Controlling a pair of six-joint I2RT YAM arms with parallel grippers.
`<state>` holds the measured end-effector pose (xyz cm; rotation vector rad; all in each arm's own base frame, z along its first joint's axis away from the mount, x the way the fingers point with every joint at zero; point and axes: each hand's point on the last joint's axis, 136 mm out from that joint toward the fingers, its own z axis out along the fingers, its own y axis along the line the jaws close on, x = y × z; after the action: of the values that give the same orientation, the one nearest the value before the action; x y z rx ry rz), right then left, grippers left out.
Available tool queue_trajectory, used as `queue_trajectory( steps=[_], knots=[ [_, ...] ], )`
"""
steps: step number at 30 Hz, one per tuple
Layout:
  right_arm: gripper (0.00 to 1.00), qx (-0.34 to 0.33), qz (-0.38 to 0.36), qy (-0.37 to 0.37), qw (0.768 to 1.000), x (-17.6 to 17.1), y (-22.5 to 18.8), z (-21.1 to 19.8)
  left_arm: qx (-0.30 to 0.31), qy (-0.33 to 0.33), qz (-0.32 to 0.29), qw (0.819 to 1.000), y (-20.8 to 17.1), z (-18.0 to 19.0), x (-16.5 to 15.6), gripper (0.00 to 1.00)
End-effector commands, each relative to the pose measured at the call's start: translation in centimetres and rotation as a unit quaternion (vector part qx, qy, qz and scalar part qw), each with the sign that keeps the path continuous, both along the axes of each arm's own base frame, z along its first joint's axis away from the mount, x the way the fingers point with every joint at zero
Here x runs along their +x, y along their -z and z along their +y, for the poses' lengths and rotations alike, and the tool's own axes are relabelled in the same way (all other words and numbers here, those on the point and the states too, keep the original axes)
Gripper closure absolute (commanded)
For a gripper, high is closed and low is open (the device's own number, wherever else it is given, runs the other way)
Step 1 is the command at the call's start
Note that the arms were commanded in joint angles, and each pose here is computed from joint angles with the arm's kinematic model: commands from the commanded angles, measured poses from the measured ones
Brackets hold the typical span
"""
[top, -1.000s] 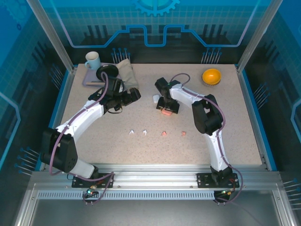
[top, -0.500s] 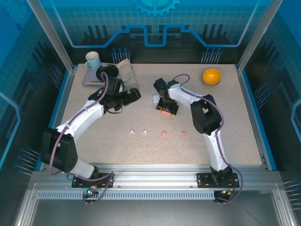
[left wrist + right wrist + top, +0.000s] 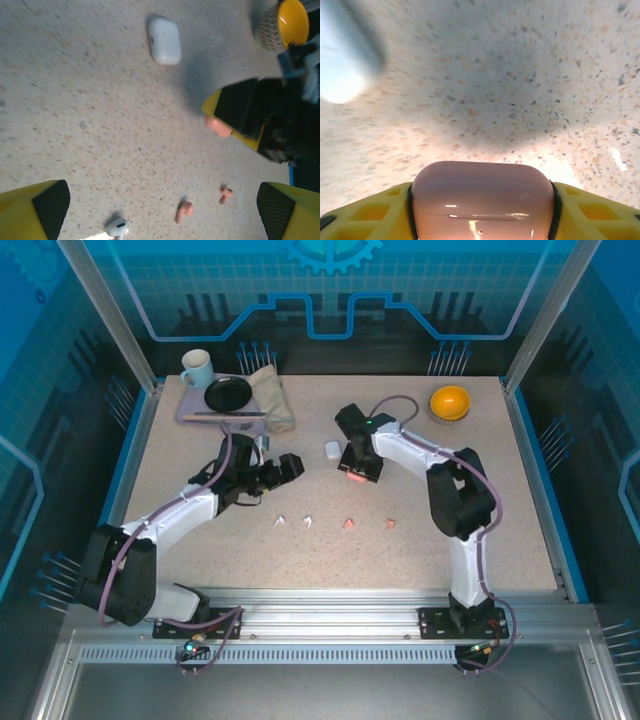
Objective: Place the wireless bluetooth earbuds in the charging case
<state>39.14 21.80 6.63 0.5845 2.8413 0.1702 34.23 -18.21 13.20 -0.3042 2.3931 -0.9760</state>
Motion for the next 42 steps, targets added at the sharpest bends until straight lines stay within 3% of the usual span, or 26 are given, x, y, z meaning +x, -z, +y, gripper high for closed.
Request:
queue_trajectory(
  steps=[1,10,16,24,42],
  knots=[
    [0.49,0.064,-0.059,0.023,0.996,0.8,-4.8,0.9,-0.076,0.041,-0.091,0.992,-4.3,-3.2,-0.1,0.01],
    [0.49,0.207,-0.079,0.103,0.970,0.5,-10.0,3.1,-0.102,0.004,-0.152,0.983,-5.9,-5.5,0.6,0.01],
    [0.49,0.283,-0.068,0.156,0.944,0.1,-11.2,4.4,-0.115,-0.008,-0.176,0.978,-7.3,-6.9,2.1,0.09],
    [0.49,0.313,-0.070,0.189,0.928,-0.3,-12.1,4.7,-0.126,0.007,-0.182,0.975,-7.6,-9.1,3.4,0.28],
    [0.49,0.330,-0.075,0.186,0.923,-1.0,-13.2,4.9,-0.126,0.029,-0.176,0.976,-7.1,-12.1,5.2,0.42]
  ],
)
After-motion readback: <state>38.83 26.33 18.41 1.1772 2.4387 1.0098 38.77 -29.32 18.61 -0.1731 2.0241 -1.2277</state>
